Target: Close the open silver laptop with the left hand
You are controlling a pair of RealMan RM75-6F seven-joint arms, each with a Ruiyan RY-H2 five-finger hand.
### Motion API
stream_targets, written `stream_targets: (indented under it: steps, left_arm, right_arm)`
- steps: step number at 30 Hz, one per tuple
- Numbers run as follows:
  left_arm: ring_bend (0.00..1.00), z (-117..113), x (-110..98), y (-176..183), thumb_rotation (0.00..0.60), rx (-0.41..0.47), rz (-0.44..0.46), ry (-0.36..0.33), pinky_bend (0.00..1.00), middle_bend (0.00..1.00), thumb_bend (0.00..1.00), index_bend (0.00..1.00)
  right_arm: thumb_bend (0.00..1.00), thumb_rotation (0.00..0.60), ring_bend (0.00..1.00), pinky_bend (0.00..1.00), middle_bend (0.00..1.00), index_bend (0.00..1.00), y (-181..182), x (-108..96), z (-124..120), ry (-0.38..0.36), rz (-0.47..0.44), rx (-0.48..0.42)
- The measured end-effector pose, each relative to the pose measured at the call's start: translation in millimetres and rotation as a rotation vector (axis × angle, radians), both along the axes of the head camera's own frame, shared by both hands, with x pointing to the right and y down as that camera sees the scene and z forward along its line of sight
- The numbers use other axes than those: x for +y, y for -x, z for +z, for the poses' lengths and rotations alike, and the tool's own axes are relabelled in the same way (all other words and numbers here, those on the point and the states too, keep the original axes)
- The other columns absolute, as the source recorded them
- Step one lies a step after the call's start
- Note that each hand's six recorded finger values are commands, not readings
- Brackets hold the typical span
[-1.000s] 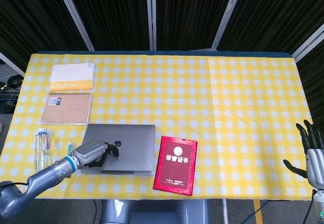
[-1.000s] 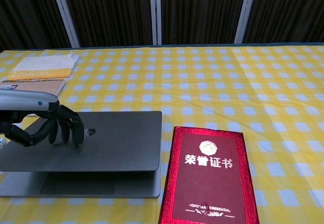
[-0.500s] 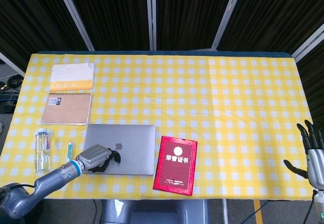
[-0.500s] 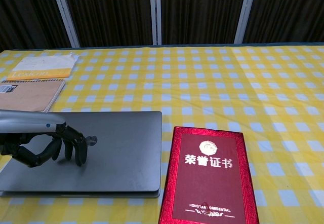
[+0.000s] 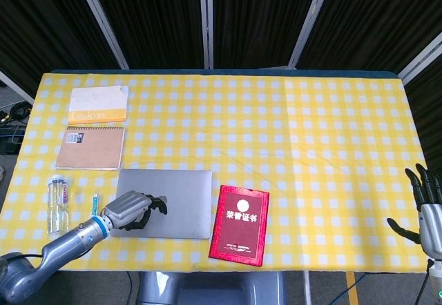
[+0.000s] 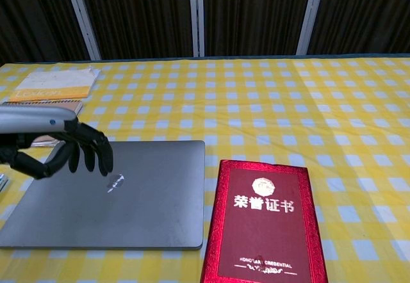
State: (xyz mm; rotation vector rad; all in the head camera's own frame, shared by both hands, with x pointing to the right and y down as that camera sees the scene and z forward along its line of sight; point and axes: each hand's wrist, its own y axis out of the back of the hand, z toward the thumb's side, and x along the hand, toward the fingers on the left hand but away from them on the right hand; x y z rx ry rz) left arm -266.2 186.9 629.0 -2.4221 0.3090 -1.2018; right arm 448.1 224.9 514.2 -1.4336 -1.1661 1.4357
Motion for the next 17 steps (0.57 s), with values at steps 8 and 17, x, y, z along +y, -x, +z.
stream_targets:
  steps: [8,17]
  left_arm:
    - [0.0,-46.9,-34.0,36.1,0.6,0.023,-0.177,-0.339,0.0,0.0,0.0,0.0]
    - [0.0,-72.3,1.7,113.8,0.6,-0.313,-0.394,-0.667,0.0,0.0,0.0,0.0]
  right_arm:
    - [0.0,0.6,0.0,0.0,0.0,0.02,2.4,1.5,-0.6,0.0,-0.005,-0.004]
    - [0.0,0.6,0.0,0.0,0.0,0.0,3.3,2.5,-3.8,-0.008,-0.009,-0.016]
